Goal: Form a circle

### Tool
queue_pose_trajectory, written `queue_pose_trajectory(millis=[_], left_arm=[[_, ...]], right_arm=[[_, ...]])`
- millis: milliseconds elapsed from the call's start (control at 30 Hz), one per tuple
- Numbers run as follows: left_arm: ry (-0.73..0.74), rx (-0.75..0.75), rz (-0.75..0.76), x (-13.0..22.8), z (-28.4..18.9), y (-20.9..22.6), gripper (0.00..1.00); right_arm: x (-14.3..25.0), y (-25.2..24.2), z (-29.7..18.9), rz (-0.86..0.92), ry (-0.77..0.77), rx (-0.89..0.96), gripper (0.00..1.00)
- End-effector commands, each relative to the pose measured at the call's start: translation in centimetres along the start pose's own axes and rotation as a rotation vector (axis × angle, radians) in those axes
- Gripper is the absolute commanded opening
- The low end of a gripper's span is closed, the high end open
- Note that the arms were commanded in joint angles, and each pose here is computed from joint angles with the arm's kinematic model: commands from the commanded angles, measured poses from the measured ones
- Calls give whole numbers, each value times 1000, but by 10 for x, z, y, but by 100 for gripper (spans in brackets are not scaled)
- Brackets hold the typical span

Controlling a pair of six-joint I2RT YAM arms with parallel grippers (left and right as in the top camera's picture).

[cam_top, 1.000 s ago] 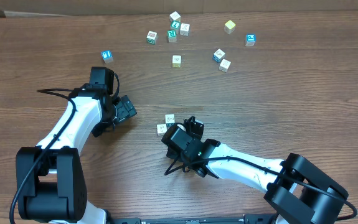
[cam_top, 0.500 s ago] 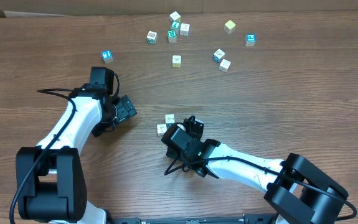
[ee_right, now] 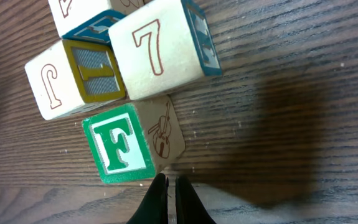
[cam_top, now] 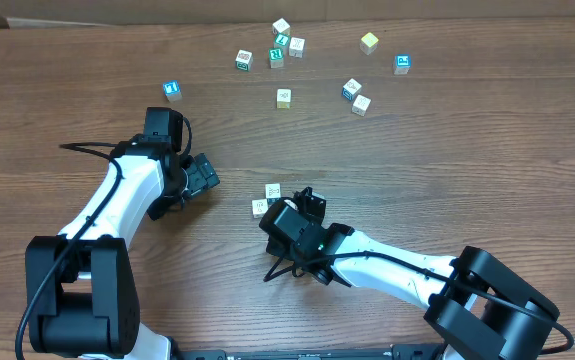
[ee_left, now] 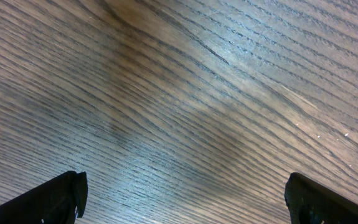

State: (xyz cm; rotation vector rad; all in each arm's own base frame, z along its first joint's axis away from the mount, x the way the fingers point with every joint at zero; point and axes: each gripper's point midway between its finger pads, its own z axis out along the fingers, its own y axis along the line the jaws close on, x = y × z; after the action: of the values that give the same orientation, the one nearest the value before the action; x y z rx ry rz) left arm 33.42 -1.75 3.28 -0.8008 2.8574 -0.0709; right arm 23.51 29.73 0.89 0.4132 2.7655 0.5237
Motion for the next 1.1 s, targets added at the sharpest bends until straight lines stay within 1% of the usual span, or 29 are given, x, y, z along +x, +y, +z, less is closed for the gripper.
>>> queue_pose_trajectory(millis=[0, 267, 500, 667, 800, 1067], left_arm=[[-1, 6, -16, -3, -1, -3, 100], [-1, 6, -16, -3, -1, -3, 100], [-1, 6, -16, -3, -1, -3, 100], [-1, 6, -16, -3, -1, -3, 100], [-1, 6, -16, -3, -1, -3, 100], [-1, 6, -16, -3, -1, -3, 100]], right_arm=[[-9, 6, -7, 1, -38, -21, 4], [-8, -2, -9, 5, -21, 7, 4], [-25, -19, -34, 51, -33, 50, 4], [-31, -31, -35, -10, -34, 90, 4], [-36, -36, -35, 3, -36, 104, 4], [-37, -38, -35, -34, -36, 110, 4]])
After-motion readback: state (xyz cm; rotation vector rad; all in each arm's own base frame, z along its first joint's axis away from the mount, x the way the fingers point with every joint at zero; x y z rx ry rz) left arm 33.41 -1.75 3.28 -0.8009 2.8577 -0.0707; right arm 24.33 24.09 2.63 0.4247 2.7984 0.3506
